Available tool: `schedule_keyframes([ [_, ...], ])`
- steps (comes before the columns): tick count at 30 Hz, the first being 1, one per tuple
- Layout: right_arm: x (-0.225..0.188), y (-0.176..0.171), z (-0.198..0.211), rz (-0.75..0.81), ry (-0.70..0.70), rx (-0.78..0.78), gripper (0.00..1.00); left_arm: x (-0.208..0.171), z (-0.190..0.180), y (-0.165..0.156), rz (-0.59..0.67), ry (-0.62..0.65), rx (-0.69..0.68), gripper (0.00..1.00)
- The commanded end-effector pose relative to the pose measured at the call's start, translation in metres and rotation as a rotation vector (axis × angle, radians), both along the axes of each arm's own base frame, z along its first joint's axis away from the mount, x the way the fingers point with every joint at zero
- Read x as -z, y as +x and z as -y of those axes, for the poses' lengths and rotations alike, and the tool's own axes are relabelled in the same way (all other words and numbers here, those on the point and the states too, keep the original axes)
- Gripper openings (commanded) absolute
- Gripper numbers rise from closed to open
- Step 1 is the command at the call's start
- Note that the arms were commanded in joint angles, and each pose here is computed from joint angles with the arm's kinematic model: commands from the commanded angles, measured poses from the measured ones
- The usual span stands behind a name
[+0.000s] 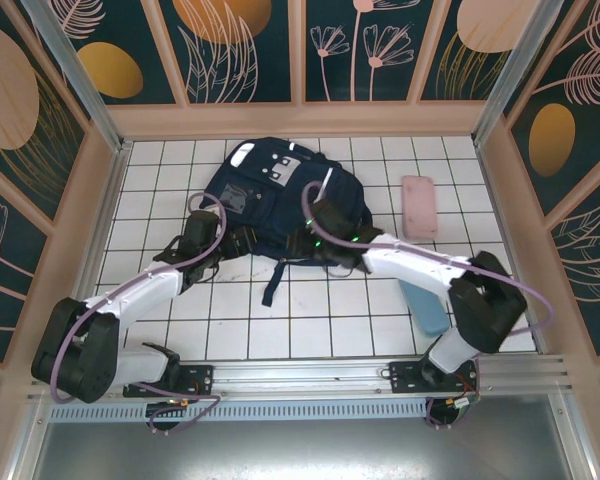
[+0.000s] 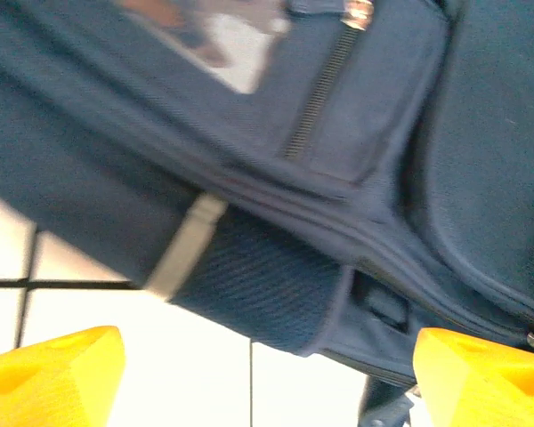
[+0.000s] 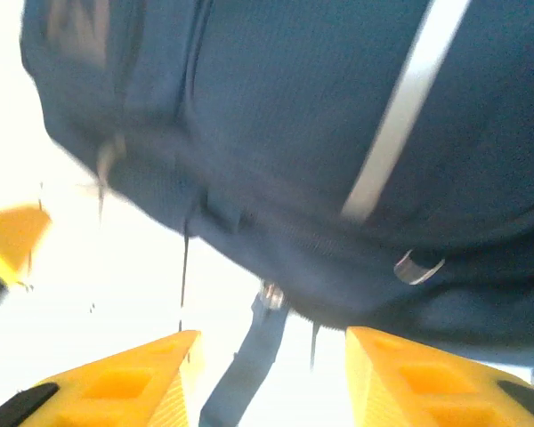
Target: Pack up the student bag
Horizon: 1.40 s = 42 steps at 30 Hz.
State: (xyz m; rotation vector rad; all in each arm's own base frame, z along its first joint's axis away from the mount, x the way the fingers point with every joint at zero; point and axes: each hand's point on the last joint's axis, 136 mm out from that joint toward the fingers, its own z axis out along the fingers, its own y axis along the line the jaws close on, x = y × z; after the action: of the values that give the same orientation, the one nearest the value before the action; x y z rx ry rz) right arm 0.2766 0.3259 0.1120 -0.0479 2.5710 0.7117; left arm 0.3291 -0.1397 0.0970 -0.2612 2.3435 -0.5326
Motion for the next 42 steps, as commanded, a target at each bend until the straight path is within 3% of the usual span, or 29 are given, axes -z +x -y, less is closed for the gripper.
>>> schedule_keyframes([
  [1,0.026,-0.015,-0.018,-0.062,-0.105,0.053,0.39,-0.009,-0.033,0.005,0.044,-0.023,-0.212,0.88],
  [5,0.048,-0.016,-0.040,-0.106,-0.165,0.136,0.33,-0.010,-0.048,0.003,0.062,-0.018,-0.271,0.91],
  [13,0.069,-0.004,-0.055,-0.138,-0.216,0.246,0.32,-0.004,-0.056,-0.001,0.056,-0.027,-0.304,0.93],
  [26,0.083,-0.001,-0.036,-0.162,-0.326,0.378,0.37,-0.004,-0.068,-0.002,0.064,0.011,-0.354,0.93],
  [32,0.074,-0.003,-0.031,-0.126,-0.339,0.387,0.37,-0.002,-0.070,-0.003,0.059,0.029,-0.353,0.93],
  [37,0.053,-0.005,-0.048,-0.044,-0.327,0.281,0.34,0.001,-0.069,-0.004,0.052,0.034,-0.346,0.93],
  [42,0.043,-0.004,-0.034,0.018,-0.390,0.265,0.34,0.001,-0.069,-0.004,0.052,0.031,-0.344,0.93],
])
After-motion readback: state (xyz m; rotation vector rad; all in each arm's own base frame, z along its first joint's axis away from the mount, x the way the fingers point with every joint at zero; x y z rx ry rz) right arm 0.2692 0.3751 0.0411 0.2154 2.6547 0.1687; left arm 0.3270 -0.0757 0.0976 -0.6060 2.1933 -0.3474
